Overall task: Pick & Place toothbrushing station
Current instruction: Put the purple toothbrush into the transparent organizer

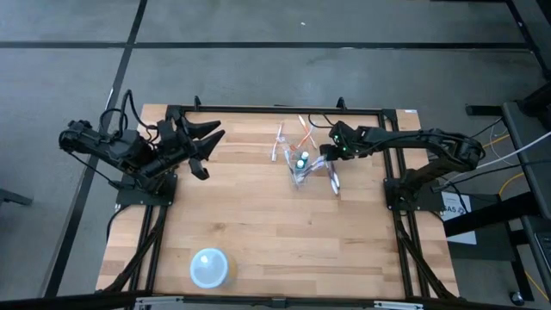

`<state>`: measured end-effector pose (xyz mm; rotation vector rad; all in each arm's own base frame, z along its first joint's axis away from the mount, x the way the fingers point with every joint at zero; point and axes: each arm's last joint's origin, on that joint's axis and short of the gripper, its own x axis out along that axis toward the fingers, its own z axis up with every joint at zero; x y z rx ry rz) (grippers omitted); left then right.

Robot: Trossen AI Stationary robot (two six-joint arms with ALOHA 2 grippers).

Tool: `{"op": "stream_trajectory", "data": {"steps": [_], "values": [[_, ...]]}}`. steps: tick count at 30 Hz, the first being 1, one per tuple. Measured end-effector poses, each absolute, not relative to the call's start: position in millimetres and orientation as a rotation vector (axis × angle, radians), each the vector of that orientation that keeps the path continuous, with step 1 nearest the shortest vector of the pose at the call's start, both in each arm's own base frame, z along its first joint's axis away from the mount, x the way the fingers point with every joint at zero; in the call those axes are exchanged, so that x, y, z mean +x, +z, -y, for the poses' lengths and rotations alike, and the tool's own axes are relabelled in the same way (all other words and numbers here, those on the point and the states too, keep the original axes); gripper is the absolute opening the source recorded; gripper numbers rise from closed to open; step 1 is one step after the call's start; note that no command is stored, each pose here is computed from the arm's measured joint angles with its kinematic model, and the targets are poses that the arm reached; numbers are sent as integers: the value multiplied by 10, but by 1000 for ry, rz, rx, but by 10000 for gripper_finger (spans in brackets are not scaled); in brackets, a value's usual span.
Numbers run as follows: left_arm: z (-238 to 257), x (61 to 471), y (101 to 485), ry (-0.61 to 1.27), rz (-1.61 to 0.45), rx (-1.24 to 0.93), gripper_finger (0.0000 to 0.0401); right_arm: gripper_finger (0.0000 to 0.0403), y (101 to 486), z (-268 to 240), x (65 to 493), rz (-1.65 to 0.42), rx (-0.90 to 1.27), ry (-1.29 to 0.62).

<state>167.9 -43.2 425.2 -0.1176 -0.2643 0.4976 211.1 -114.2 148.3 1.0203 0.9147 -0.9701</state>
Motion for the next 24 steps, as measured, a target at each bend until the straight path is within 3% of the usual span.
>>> {"op": "stream_trajectory", "data": {"steps": [12, 24], "values": [[431, 1677, 4256, 499, 266, -113, 127, 155, 1347, 1116, 2209, -943, 1039, -935], [430, 1676, 4258, 499, 269, -119, 127, 144, 1235, 1131, 2255, -944, 1041, -1034]]}}
